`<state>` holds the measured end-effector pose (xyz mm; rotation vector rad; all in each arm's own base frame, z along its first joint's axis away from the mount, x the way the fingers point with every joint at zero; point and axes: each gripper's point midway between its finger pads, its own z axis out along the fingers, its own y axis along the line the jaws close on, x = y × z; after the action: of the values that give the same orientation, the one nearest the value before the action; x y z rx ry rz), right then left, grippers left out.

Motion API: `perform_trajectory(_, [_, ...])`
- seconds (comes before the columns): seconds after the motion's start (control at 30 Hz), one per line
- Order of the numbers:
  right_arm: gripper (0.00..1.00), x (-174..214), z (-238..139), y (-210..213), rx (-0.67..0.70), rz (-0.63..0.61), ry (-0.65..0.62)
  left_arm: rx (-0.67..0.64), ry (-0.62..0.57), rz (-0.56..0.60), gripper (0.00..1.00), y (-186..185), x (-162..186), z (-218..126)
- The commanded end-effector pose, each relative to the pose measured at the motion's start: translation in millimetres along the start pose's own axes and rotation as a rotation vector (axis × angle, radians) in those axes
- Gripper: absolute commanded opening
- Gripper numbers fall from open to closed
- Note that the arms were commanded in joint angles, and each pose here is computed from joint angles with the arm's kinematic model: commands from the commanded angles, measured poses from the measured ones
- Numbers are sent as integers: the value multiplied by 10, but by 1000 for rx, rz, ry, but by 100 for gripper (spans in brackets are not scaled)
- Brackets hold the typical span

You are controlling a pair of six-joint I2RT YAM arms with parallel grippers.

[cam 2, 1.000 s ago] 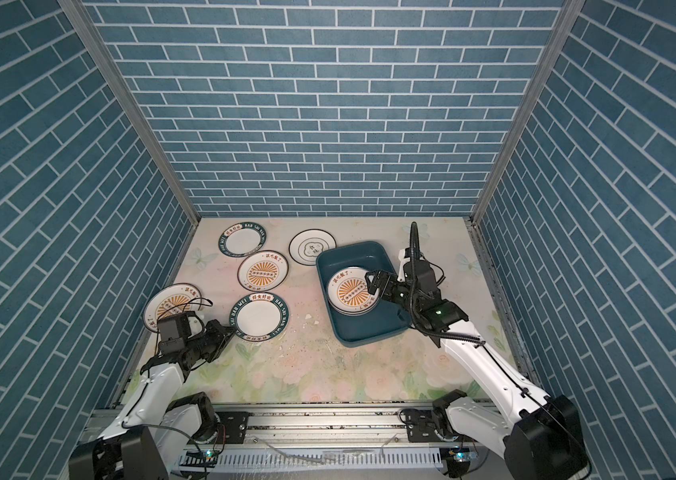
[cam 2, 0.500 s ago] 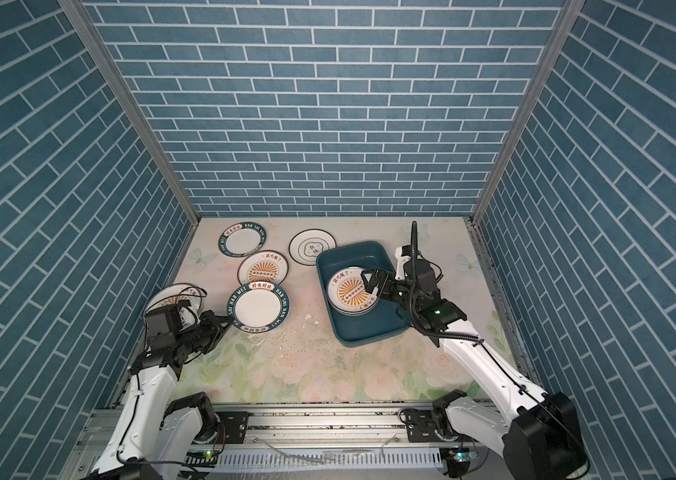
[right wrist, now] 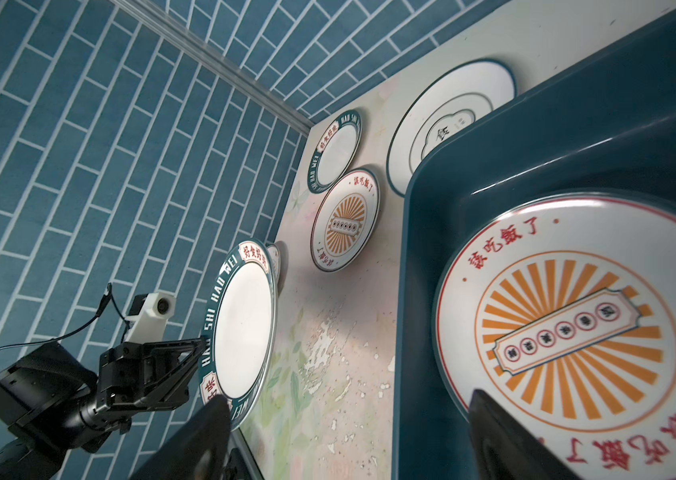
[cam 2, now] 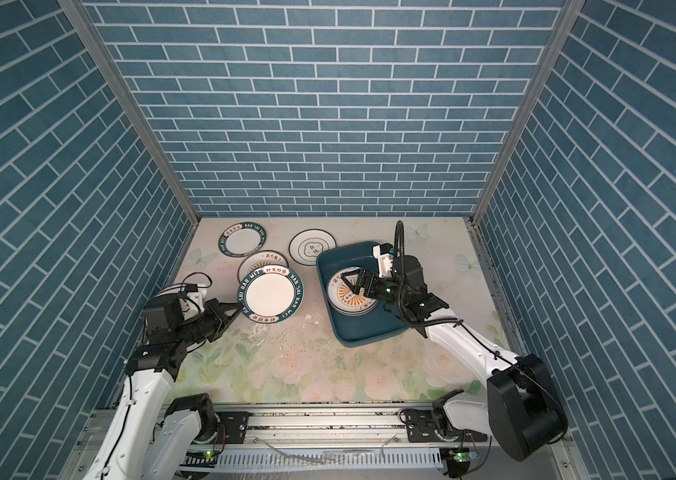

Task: Place the plates into the plastic bin on the countertop
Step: 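Grasp the green-rimmed plate's rim with the left gripper and lift it on edge, then carry the green-rimmed plate on edge to the right gripper over the bin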

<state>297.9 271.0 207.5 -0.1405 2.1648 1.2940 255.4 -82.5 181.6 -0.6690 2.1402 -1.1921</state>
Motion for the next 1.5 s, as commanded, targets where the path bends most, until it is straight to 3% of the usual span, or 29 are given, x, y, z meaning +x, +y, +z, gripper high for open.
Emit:
perform_trajectory(0.0, [84,5,119,289,-119,3,44,114,-11,43,0,-362,-75,48])
perform_trajectory(0.37, [69,185,409,451,-173,17,117,124,70,117,0,-598,101,350])
perform_trajectory(0.67, [45,197,475,410,-159,43,124,152,99,153,0,-754,167,462])
perform_trajectory(0.9, [18,213,517,329,-135,74,124,160,85,157,0,-797,150,459])
perform_trajectory(1.07, [5,200,526,289,-120,97,109,157,87,157,0,-808,144,469])
perform_trajectory(1.17, [0,202,542,198,-83,126,95,151,81,160,22,-817,125,472])
perform_trajectory(1.27, [0,191,543,112,-59,159,75,139,77,162,65,-797,122,472])
perform_trajectory(1.4, [0,147,488,4,-35,198,37,109,67,181,94,-738,131,440])
perform_trajectory(1.47, [0,117,431,-83,-16,213,19,90,58,186,100,-694,135,414])
